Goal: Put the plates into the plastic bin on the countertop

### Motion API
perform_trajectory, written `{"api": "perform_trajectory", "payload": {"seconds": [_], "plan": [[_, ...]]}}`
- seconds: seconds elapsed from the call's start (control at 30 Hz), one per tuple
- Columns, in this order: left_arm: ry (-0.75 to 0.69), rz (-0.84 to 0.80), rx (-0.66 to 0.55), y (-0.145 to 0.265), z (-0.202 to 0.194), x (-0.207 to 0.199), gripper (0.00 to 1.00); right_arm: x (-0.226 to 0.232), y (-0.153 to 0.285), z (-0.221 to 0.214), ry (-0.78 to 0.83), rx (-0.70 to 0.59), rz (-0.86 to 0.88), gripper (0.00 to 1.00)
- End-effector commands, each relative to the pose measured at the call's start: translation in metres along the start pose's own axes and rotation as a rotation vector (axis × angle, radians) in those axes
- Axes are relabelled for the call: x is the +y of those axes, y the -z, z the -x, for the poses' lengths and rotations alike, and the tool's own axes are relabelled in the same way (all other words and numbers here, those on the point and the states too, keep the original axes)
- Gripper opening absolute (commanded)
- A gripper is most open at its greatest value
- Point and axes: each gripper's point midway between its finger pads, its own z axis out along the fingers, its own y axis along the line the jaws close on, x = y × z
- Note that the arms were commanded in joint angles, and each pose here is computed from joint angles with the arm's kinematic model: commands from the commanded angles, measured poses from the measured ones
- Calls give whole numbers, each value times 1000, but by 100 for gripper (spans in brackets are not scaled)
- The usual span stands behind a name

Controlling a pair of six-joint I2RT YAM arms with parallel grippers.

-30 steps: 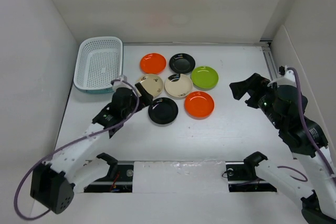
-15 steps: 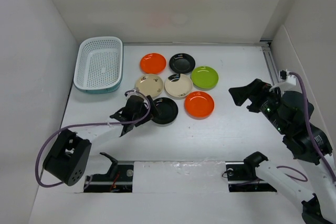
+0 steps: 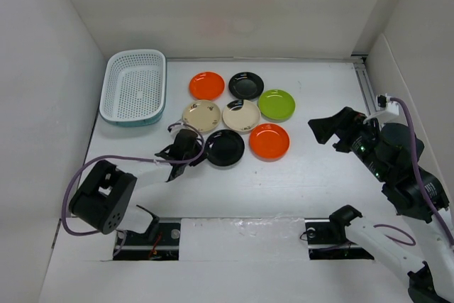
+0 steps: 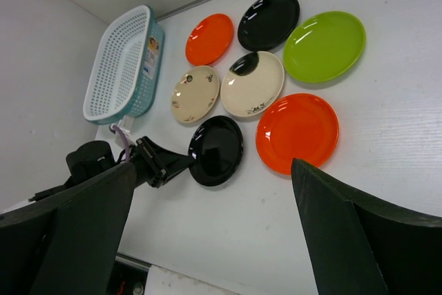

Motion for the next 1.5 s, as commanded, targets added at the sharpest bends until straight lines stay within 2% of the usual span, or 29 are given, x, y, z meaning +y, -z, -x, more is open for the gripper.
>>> {"api": "perform_trajectory", "payload": {"seconds": [0.0, 0.03, 0.23, 0.43, 0.57, 0.7, 0.73, 0.77, 0.83, 0.87, 1.03, 1.07, 1.13, 1.2, 1.27, 1.3, 1.33, 1.37, 1.47], "plan": [[-10, 136, 33, 0, -13, 34, 5, 7, 0, 7, -5, -30, 27, 100], [-11, 143, 37, 3, -14, 35, 0, 7, 0, 7, -5, -30, 27, 100], [-16, 47, -25, 33, 16, -2, 0, 7, 0, 7, -5, -30, 27, 100], [-55, -144, -164, 96, 75, -72, 0, 8, -2, 8, -16, -37, 33, 100], [-54, -155, -235, 116, 116, -91, 0, 11, -2, 8, -17, -38, 46, 100], [-32, -85, -327, 125, 162, -96, 0, 11, -2, 9, -26, -38, 46, 100], [2, -32, -356, 120, 182, -84, 0, 11, -2, 9, -26, -38, 46, 100], [28, -48, -391, 127, 206, -92, 0, 12, -2, 8, -26, -33, 53, 100], [71, -25, -352, 111, 226, -81, 0, 12, -2, 8, -26, -33, 53, 100], [122, 17, -392, 111, 252, -61, 0, 12, -2, 8, -26, -33, 53, 100], [270, -4, -521, 115, 337, -40, 0, 13, -5, 1, -25, -20, 70, 100], [299, 22, -502, 100, 345, -28, 0, 15, -4, -1, -25, -12, 81, 100], [333, 32, -566, 103, 382, -19, 0, 16, -5, -6, -22, 7, 92, 100], [364, 88, -564, 83, 410, 0, 0, 20, -3, -9, -31, 17, 118, 100], [368, 132, -556, 66, 425, 10, 0, 22, 0, -8, -32, 16, 134, 100], [393, 218, -514, 39, 422, 37, 0, 23, 1, -9, -32, 21, 141, 100], [405, 238, -508, 32, 428, 46, 0, 26, 2, -12, -31, 34, 158, 100], [401, 222, -526, 32, 443, 39, 0, 29, 2, -11, -32, 35, 174, 100], [426, 268, -481, 1, 450, 65, 0, 33, 5, -10, -32, 39, 194, 100]]}}
